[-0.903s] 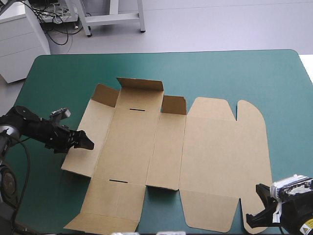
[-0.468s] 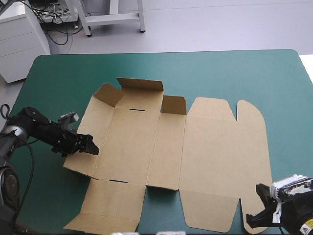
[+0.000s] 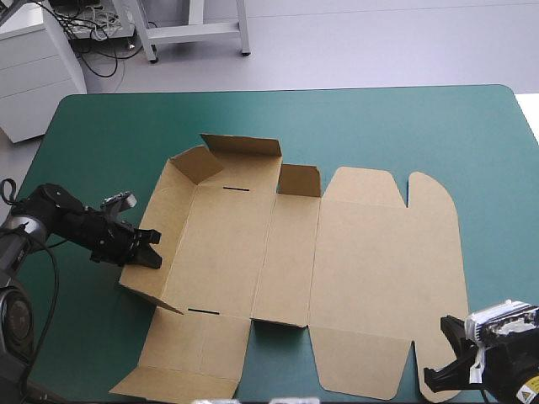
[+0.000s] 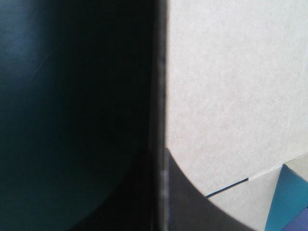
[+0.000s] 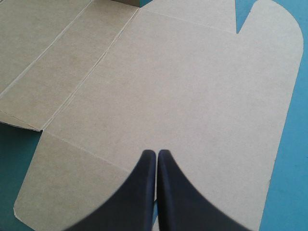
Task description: Fold the box
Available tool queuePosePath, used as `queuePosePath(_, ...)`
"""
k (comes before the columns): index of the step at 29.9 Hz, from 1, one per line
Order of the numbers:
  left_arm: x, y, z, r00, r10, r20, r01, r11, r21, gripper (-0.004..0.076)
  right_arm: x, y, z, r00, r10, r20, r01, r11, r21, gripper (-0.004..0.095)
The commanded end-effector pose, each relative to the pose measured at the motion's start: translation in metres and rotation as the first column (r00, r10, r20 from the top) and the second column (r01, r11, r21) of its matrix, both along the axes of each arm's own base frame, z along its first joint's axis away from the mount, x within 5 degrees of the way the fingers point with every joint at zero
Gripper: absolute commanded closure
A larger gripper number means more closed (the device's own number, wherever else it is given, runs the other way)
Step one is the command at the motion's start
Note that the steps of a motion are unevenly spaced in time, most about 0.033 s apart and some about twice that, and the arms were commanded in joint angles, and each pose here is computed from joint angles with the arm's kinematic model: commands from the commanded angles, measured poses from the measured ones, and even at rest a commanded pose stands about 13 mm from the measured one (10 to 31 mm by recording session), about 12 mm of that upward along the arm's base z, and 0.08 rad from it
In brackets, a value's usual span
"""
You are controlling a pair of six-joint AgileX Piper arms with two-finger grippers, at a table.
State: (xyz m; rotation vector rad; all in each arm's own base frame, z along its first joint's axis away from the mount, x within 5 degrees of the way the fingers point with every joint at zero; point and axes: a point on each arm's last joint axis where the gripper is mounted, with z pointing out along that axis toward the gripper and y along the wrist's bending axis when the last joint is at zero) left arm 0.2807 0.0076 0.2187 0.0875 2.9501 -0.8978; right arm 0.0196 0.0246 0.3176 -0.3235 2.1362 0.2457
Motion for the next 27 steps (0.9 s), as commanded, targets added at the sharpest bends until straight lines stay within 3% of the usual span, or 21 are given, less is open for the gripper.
queuePosePath(1, 0.002, -0.007, 0.034, 0.998, -0.044, 0.055, 0.047, 0.998, -0.043, 0.0756, 0.003, 0.001, 0.012, 0.997, -0.009, 0.075, 0.007, 1.0, 0.023, 0.0912)
queuePosePath(6, 0.024, -0.018, 0.076, 0.979, -0.131, 0.156, 0.103, 0.979, 0.173, 0.0756, 0.003, 0.001, 0.011, 0.997, -0.007, 0.071, 0.006, 1.0, 0.023, 0.0912)
queuePosePath(12, 0.038, -0.052, 0.13, 0.88, -0.373, 0.295, 0.198, 0.851, 0.487, 0.0756, 0.004, -0.002, 0.011, 0.996, -0.02, 0.083, 0.021, 1.0, -0.011, 0.0912)
queuePosePath(14, 0.037, -0.07, 0.144, 0.792, -0.521, 0.318, 0.273, 0.768, 0.579, 0.0756, 0.004, -0.002, 0.011, 0.996, -0.023, 0.083, 0.024, 1.0, -0.017, 0.0912)
queuePosePath(17, 0.034, -0.098, 0.157, 0.648, -0.71, 0.277, 0.325, 0.587, 0.742, 0.0756, 0.004, -0.003, 0.011, 0.996, -0.024, 0.083, 0.026, 0.999, -0.021, 0.0912)
queuePosePath(20, 0.031, -0.123, 0.163, 0.534, -0.812, 0.235, 0.285, 0.434, 0.855, 0.0756, 0.004, -0.003, 0.011, 0.996, -0.024, 0.083, 0.026, 0.999, -0.021, 0.0912)
queuePosePath(23, 0.028, -0.146, 0.166, 0.435, -0.88, 0.192, 0.242, 0.319, 0.916, 0.0756, 0.004, -0.003, 0.011, 0.996, -0.027, 0.084, 0.029, 0.999, -0.026, 0.0912)
queuePosePath(27, 0.024, -0.172, 0.163, 0.348, -0.929, 0.123, 0.219, 0.208, 0.953, 0.0756, 0.004, -0.003, 0.011, 0.996, -0.028, 0.084, 0.031, 0.999, -0.03, 0.0912)
